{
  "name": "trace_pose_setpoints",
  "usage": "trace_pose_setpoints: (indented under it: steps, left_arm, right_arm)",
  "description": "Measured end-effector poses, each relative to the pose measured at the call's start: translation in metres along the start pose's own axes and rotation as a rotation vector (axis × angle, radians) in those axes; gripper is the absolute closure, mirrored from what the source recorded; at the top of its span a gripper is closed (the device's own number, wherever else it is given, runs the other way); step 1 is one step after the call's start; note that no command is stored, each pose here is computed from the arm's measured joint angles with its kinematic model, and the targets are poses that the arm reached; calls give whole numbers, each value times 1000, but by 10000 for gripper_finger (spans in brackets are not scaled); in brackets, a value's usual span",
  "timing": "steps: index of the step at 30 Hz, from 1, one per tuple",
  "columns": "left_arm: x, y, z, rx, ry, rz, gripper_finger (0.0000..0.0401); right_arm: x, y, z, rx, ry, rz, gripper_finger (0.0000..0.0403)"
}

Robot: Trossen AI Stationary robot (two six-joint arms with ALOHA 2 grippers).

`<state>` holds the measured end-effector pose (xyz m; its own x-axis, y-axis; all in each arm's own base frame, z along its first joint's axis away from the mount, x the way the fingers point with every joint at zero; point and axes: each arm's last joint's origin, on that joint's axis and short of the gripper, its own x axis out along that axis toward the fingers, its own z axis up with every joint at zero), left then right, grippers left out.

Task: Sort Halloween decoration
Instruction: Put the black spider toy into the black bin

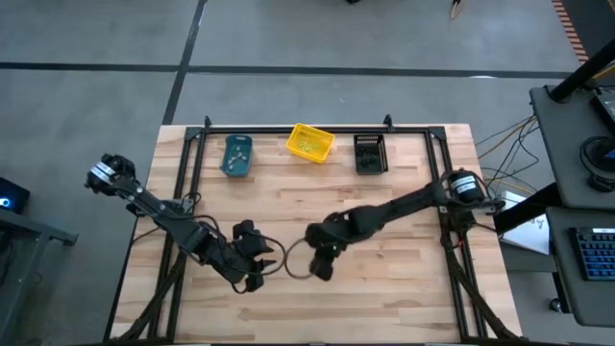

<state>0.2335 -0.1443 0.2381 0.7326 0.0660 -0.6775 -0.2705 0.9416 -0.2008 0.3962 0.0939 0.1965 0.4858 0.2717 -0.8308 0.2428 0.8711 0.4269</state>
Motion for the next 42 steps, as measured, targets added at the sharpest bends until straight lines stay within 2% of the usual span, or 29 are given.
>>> trace_pose_setpoints:
  steps: [3, 6, 11, 17, 23, 26, 33, 37, 42]
  left_arm:
    - [10, -2, -3, 69, 13, 15, 272]
    - [26, -3, -8, 111, 34, 44, 284]
    - [60, -7, -15, 114, 42, 58, 323]
    - [100, -14, -16, 136, 18, -71, 394]
    - [115, -16, -17, 137, -15, -106, 398]
    - [118, -15, -15, 136, -17, -136, 400]
    - [136, -6, -16, 159, -25, -117, 401]
    - [152, 1, -23, 157, -4, -87, 401]
    - [160, 1, -25, 126, -15, -97, 401]
  right_arm:
    - [-1, -11, -3, 190, 104, 6, 394]
    - [2, -14, -11, 287, 143, -31, 394]
    - [9, -8, -26, 329, 150, -64, 394]
    - [12, -1, -40, 332, 135, -30, 394]
    - [-9, -3, -48, 316, 56, -32, 394]
    - [-18, -8, -54, 327, -32, 17, 394]
    - [-1, -32, -77, 529, -229, 153, 394]
    - [11, -37, -83, 632, -269, 166, 394]
    - [19, -37, -80, 683, -266, 162, 393]
